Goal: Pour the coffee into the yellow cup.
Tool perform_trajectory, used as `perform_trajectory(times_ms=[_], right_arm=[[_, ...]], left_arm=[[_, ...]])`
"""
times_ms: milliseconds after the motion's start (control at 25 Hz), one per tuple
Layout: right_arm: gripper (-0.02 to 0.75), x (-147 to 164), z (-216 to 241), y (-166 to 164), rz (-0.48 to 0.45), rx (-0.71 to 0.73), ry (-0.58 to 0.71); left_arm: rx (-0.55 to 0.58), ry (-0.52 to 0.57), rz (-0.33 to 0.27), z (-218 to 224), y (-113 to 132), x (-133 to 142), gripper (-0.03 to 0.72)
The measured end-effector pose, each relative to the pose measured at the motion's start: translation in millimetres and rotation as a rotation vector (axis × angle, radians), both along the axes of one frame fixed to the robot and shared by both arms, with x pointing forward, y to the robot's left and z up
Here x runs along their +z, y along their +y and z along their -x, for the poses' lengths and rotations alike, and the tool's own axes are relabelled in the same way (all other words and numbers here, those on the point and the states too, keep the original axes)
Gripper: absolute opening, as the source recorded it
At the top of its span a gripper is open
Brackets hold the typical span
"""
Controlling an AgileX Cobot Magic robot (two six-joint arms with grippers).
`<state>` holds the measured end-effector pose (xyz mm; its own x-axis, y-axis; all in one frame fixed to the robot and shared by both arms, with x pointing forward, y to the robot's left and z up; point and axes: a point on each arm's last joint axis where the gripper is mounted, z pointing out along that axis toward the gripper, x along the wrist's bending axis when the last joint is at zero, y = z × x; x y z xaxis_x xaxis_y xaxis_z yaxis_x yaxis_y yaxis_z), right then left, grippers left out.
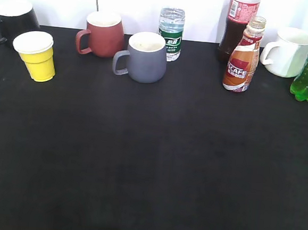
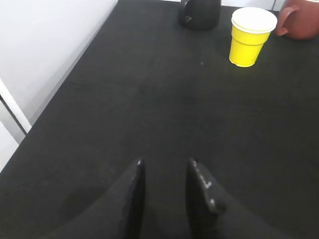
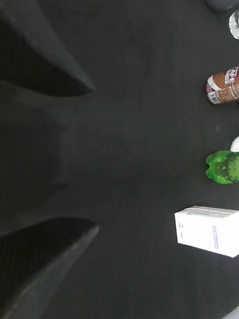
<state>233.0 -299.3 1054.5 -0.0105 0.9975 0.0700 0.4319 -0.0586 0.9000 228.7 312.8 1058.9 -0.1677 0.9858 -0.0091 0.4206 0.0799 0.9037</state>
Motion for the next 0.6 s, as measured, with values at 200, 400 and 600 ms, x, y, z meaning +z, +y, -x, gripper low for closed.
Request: perform_trajectory(times_ms=[200,400,600], right_arm=[[0.589,0,0,0,0.000,0.000,0.000],[0.589,0,0,0,0.000,0.000,0.000],[0.589,0,0,0,0.000,0.000,0.000]], left_arm=[[0.000,0.000,0.000,0,0,0,0.225],[-0.001,0.000,0.001,0,0,0,0.225],[-0.041,0.041,0.055,-19,-5,12,0.327]])
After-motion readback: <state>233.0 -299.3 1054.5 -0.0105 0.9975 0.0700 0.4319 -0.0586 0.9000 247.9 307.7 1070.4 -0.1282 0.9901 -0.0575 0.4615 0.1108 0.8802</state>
